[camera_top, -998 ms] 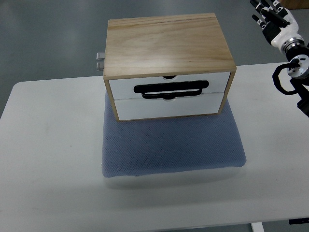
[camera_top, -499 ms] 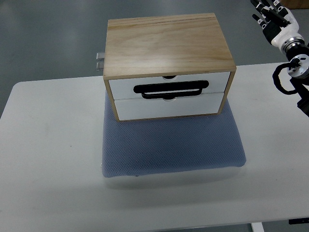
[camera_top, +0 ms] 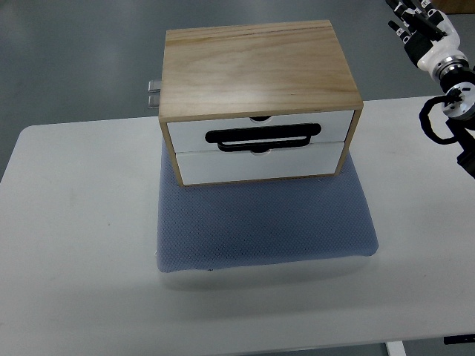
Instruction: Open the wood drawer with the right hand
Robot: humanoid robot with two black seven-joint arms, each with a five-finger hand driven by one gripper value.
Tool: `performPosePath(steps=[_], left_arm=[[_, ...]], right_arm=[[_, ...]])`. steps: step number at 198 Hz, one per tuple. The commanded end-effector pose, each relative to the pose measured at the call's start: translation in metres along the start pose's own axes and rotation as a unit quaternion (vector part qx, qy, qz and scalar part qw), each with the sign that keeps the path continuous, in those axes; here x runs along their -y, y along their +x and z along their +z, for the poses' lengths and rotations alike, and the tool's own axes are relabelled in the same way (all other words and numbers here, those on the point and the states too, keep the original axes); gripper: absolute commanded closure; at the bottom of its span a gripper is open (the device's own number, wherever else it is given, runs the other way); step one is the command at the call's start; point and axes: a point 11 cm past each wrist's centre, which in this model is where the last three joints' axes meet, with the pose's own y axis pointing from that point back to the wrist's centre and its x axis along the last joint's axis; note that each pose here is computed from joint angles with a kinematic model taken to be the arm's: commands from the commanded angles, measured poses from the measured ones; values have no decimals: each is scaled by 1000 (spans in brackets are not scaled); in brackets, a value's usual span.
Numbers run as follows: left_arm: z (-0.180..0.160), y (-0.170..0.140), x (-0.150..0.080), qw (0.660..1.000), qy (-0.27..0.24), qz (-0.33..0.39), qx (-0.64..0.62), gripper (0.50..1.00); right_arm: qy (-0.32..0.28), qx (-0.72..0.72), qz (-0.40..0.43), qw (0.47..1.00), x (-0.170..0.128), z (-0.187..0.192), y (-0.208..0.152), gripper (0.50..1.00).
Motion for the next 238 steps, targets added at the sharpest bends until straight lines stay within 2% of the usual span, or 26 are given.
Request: performPosePath(steps=[1, 85, 132, 197, 238], left_arm=[[0, 0, 0, 1000, 0, 0, 0, 500], [0, 0, 0, 1000, 0, 0, 0, 500], [0, 0, 0, 1000, 0, 0, 0, 500], [0, 0, 0, 1000, 0, 0, 0, 500], [0, 0, 0, 1000, 0, 0, 0, 500]], right_arm=[[1, -1, 0, 1000, 0, -1, 0, 556], [-2, -7, -1, 1000, 0, 0, 0, 556], [6, -31, 1, 999, -1, -19, 9, 556], [17, -179, -39, 983, 13, -82, -21, 556], [2, -316, -106, 943, 11, -112, -63, 556]])
